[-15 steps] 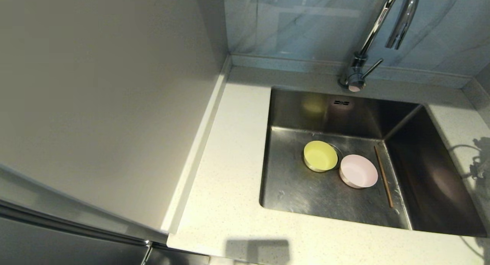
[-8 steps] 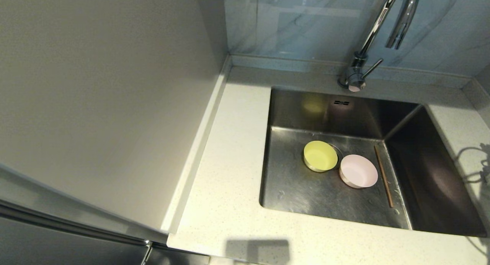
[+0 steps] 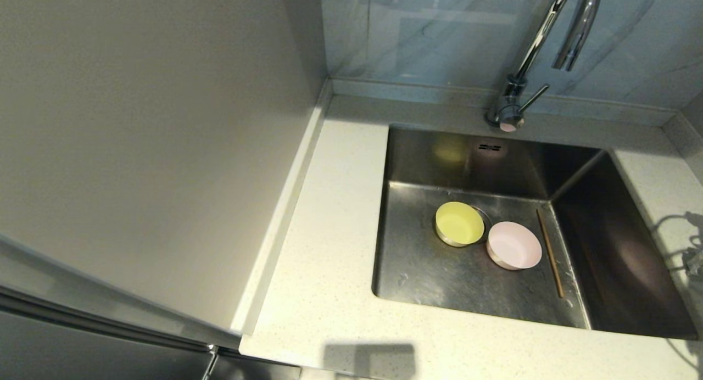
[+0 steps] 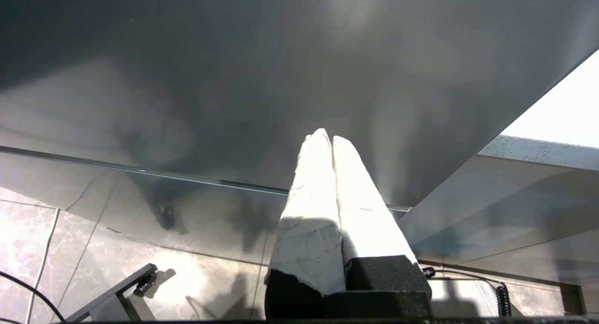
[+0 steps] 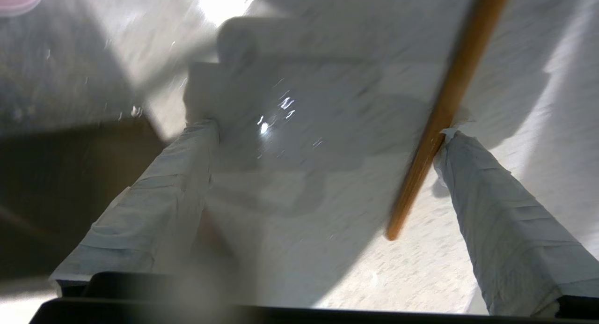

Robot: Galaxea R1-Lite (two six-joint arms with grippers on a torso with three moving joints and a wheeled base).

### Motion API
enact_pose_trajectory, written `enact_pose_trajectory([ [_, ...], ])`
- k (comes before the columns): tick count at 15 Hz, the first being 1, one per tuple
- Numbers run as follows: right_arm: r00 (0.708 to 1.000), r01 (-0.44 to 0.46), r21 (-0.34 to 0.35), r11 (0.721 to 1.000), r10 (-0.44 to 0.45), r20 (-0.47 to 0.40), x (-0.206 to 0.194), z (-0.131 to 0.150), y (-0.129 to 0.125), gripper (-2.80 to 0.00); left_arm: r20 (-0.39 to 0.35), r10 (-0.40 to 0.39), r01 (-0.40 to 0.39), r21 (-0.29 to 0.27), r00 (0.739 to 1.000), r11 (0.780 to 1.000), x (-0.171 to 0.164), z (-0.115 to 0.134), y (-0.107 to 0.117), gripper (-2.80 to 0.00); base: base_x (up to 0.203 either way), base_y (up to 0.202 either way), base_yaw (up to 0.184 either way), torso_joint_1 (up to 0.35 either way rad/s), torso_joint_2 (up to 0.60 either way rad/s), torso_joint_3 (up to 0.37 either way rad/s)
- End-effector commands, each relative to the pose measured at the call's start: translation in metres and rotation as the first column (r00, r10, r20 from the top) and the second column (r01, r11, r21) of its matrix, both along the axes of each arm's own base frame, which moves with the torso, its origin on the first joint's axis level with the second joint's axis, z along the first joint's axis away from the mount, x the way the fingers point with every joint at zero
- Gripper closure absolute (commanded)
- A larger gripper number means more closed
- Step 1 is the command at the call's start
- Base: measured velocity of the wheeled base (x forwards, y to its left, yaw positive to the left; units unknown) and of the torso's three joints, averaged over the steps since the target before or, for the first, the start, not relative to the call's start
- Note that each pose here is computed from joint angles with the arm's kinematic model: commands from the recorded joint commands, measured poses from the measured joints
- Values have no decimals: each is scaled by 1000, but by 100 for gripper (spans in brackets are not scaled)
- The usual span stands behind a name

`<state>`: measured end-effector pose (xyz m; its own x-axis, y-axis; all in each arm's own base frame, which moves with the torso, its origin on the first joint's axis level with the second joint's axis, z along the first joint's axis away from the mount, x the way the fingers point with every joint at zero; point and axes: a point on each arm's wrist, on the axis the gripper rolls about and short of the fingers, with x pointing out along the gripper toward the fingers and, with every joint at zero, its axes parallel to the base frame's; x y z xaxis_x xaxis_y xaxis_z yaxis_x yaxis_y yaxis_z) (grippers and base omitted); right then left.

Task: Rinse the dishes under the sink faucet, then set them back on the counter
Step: Put the chopsticks into the sink

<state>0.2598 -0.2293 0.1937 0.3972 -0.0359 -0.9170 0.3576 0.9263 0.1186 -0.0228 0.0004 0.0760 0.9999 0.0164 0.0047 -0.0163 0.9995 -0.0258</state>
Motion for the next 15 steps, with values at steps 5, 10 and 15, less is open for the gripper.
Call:
enact_pose_trajectory([
  [5, 998, -56, 61, 997, 59, -37, -6, 10, 25, -280, 3, 0, 0, 0, 1000, 1000, 0, 0, 0, 0, 0, 0, 0, 0, 0, 0],
  [10, 996, -83, 27, 996, 83, -13, -8, 23, 31, -280, 3, 0, 0, 0, 1000, 1000, 0, 0, 0, 0, 0, 0, 0, 0, 0, 0],
  [15, 998, -54, -81, 995, 56, 22, -8, 34, 29, -280, 3, 0, 0, 0, 1000, 1000, 0, 0, 0, 0, 0, 0, 0, 0, 0, 0],
])
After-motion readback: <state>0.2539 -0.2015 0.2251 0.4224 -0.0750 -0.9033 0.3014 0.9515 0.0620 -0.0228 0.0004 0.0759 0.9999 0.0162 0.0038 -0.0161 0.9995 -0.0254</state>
